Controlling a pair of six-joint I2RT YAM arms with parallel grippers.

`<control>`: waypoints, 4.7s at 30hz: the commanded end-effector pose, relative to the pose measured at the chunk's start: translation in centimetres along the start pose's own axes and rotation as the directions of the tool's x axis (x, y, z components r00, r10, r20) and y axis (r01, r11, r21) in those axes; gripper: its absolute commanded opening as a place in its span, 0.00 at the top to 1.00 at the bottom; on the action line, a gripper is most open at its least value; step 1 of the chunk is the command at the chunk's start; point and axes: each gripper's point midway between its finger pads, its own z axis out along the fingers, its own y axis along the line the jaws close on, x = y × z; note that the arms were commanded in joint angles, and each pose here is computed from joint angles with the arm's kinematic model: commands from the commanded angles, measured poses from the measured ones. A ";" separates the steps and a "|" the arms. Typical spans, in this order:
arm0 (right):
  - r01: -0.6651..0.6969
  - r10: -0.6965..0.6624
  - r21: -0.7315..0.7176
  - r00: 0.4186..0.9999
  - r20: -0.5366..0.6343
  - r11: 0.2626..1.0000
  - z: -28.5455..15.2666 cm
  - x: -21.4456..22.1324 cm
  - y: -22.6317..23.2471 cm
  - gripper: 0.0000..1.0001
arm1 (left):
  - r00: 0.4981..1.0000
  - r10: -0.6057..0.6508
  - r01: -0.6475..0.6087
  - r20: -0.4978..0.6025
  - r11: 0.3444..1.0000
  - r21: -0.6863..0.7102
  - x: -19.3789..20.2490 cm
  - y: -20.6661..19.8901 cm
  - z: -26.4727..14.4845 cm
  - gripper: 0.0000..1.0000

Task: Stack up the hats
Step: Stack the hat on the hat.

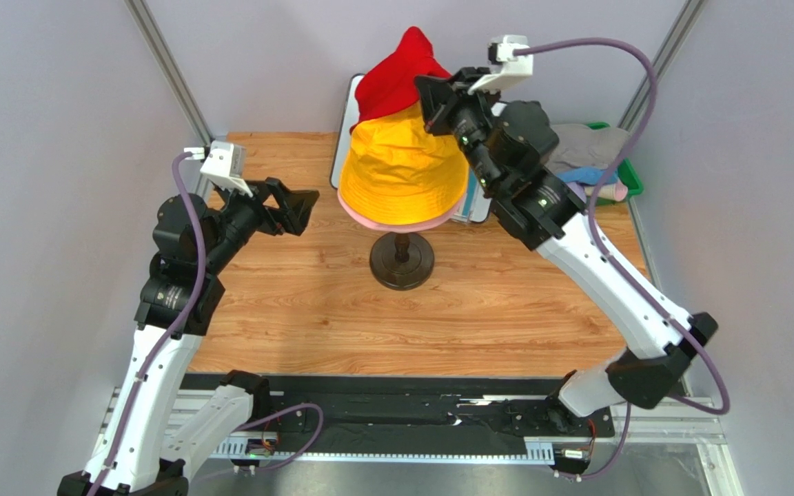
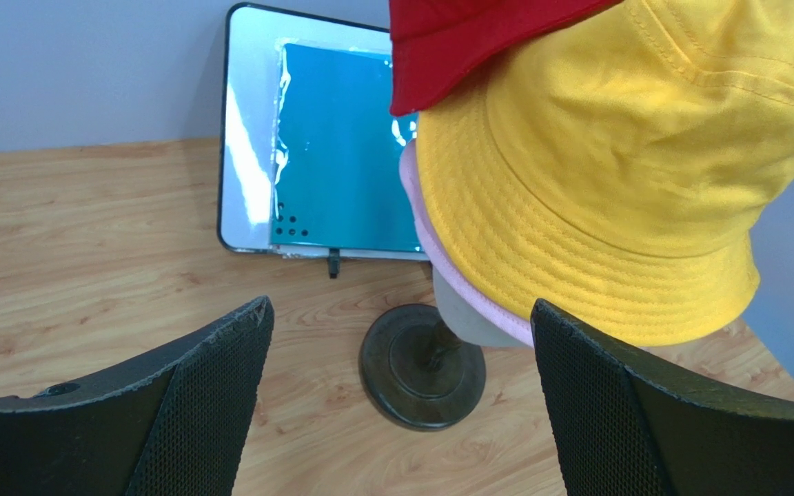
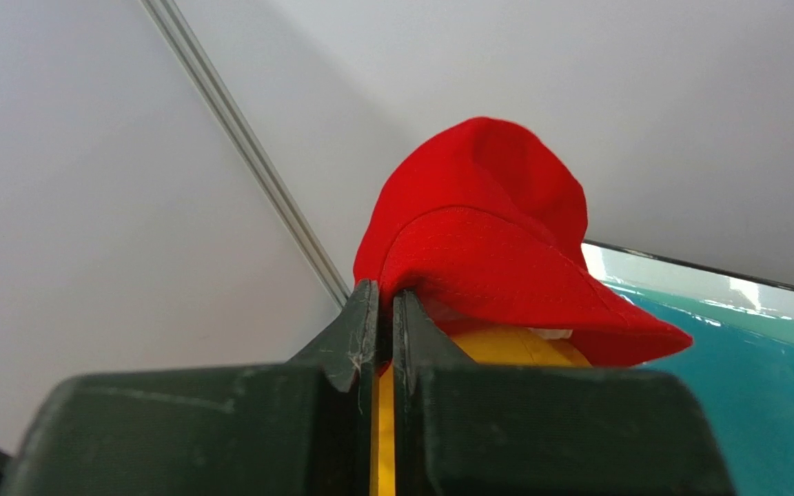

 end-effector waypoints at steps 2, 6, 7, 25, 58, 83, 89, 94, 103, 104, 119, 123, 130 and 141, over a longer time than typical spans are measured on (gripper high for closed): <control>-0.018 0.029 -0.095 0.992 0.120 0.995 -5.3 -6.2 2.1 1.00 | 0.998 -0.019 0.013 0.053 0.994 0.111 -1.6 -2.1 0.0 0.03; 0.002 0.002 -0.105 0.999 0.034 0.994 -6.6 -4.0 2.3 1.00 | 0.997 -0.036 0.024 0.064 0.986 0.166 -2.7 -3.3 0.2 0.03; 0.000 0.002 -0.110 1.000 0.017 0.994 -6.7 -3.5 2.3 1.00 | 0.997 -0.042 0.030 0.063 0.984 0.176 -2.9 -3.5 0.2 0.03; -0.120 0.089 -0.137 0.973 -0.214 0.983 -10.6 7.2 2.3 1.00 | 0.907 -0.420 0.366 0.021 0.815 0.448 -6.1 -9.3 -1.7 0.05; -0.372 0.333 -0.326 0.927 -0.171 0.869 -11.7 3.6 7.2 1.00 | 0.818 -0.570 0.495 -0.073 0.634 0.594 -10.2 -15.6 2.4 0.20; -0.327 0.304 -0.348 0.945 -0.122 0.878 -12.1 0.0 7.6 1.00 | 0.793 -0.590 0.571 -0.152 0.634 0.521 -7.3 -15.0 3.6 0.21; -0.332 0.311 -0.359 0.943 -0.116 0.872 -11.9 -0.6 8.1 1.00 | 0.789 -0.593 0.579 -0.162 0.629 0.518 -7.0 -15.0 3.5 0.21; -0.339 0.315 -0.376 0.941 -0.125 0.862 -11.5 -0.7 8.7 1.00 | 0.783 -0.592 0.592 -0.192 0.613 0.523 -6.6 -15.3 3.6 0.21; -0.319 0.308 -0.356 0.947 -0.090 0.878 -10.7 -1.4 8.5 1.00 | 0.784 -0.592 0.595 -0.189 0.630 0.499 -5.7 -14.8 3.5 0.21; -0.316 0.305 -0.352 0.948 -0.088 0.881 -10.6 -1.3 8.5 1.00 | 0.788 -0.590 0.588 -0.176 0.637 0.498 -5.8 -14.7 3.4 0.21; -0.320 0.290 -0.351 0.947 -0.135 0.880 -11.9 -0.6 8.1 1.00 | 0.779 -0.593 0.587 -0.205 0.573 0.572 -7.4 -16.2 4.0 0.17; -0.313 0.264 -0.350 0.948 -0.179 0.883 -12.6 1.0 7.8 1.00 | 0.774 -0.601 0.585 -0.198 0.561 0.586 -8.2 -16.4 4.2 0.16; -0.304 0.239 -0.323 0.944 -0.228 0.896 -13.5 3.4 6.7 1.00 | 0.755 -0.623 0.605 -0.207 0.539 0.586 -8.1 -16.4 4.7 0.21; -0.336 0.268 -0.322 0.934 -0.238 0.885 -14.3 4.0 6.3 1.00 | 0.728 -0.661 0.639 -0.183 0.558 0.529 -6.8 -15.0 5.3 0.62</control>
